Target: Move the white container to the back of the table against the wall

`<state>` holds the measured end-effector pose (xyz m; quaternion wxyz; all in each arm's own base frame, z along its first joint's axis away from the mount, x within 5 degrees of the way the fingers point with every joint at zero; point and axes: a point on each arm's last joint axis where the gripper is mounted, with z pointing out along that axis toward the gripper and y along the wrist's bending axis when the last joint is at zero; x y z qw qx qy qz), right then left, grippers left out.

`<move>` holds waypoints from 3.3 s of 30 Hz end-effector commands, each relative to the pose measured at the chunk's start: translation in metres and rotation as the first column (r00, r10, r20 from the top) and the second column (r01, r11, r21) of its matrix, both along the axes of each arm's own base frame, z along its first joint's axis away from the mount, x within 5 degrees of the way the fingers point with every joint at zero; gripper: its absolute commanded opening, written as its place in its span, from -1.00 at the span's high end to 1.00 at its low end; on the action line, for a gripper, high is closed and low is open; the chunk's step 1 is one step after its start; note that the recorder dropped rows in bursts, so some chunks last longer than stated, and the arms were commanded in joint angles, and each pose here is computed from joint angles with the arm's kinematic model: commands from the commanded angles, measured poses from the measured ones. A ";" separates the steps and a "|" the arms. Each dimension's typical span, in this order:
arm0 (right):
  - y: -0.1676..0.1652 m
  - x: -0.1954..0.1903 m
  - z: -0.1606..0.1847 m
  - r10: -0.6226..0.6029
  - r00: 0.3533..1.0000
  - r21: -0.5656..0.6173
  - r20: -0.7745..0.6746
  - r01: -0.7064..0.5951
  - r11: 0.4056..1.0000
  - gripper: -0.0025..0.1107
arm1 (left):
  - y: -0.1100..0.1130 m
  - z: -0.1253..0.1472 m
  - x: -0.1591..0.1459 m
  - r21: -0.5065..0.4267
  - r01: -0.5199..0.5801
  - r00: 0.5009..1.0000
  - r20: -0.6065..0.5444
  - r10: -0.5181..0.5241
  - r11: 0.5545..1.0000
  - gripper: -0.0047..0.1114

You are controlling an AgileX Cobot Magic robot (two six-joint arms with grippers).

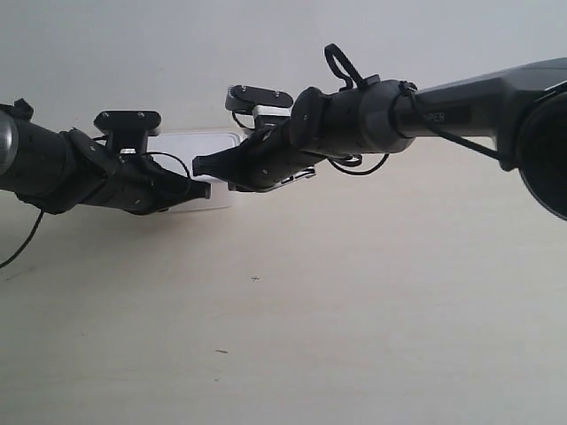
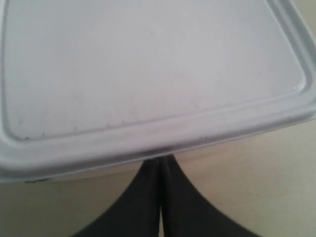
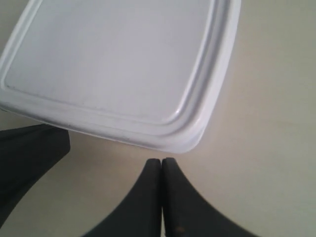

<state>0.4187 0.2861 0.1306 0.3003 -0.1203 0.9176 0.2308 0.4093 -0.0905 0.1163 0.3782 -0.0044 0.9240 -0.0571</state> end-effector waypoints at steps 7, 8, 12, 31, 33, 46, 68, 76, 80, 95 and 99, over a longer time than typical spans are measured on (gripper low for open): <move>0.015 0.020 -0.005 0.023 0.999 0.018 0.026 -0.023 1.000 0.96 | 0.016 0.003 0.024 0.021 -0.028 0.998 0.051 0.027 0.999 0.92; 0.016 0.022 -0.007 0.023 0.999 0.018 0.027 -0.023 1.000 0.96 | 0.017 0.002 0.027 0.018 -0.030 0.998 0.052 0.029 0.999 0.92; 0.020 0.029 -0.014 0.014 0.999 0.027 0.046 -0.015 1.000 0.96 | 0.023 0.002 0.038 0.022 -0.030 0.997 0.068 0.028 0.999 0.92; 0.018 0.046 -0.024 -0.041 0.993 0.034 0.111 0.038 0.999 0.96 | 0.040 -0.006 0.055 0.038 -0.041 0.996 0.076 0.038 0.998 0.92; 0.013 0.048 -0.024 -0.050 0.993 0.033 0.105 0.047 0.998 0.96 | 0.051 -0.005 0.056 0.032 -0.059 0.996 0.068 0.057 0.998 0.92; 0.010 0.056 -0.018 -0.095 0.980 0.068 0.175 0.084 0.994 0.96 | 0.068 -0.004 0.057 0.013 -0.078 0.996 0.049 0.077 0.997 0.92; 0.012 0.059 -0.021 -0.093 0.980 0.069 0.174 0.082 0.994 0.96 | 0.059 -0.008 0.074 -0.023 -0.003 1.000 0.026 0.004 1.000 0.92; 0.013 0.055 -0.008 -0.031 0.984 0.032 0.175 0.026 0.999 0.96 | 0.054 -0.010 0.070 -0.064 0.033 0.999 -0.023 -0.034 0.997 0.92; 0.013 0.047 0.005 0.038 0.991 -0.015 0.126 -0.036 0.999 0.96 | 0.045 -0.010 0.069 -0.077 0.048 0.998 -0.030 -0.050 0.996 0.92; -0.001 0.035 0.052 0.168 0.975 -0.213 0.146 -0.135 0.968 0.96 | 0.015 -0.016 0.087 -0.030 0.068 0.996 0.059 -0.066 0.997 0.92; -0.001 0.035 0.052 0.163 0.976 -0.211 0.146 -0.130 0.969 0.96 | 0.014 -0.014 0.094 -0.031 0.068 0.995 0.080 -0.066 0.997 0.92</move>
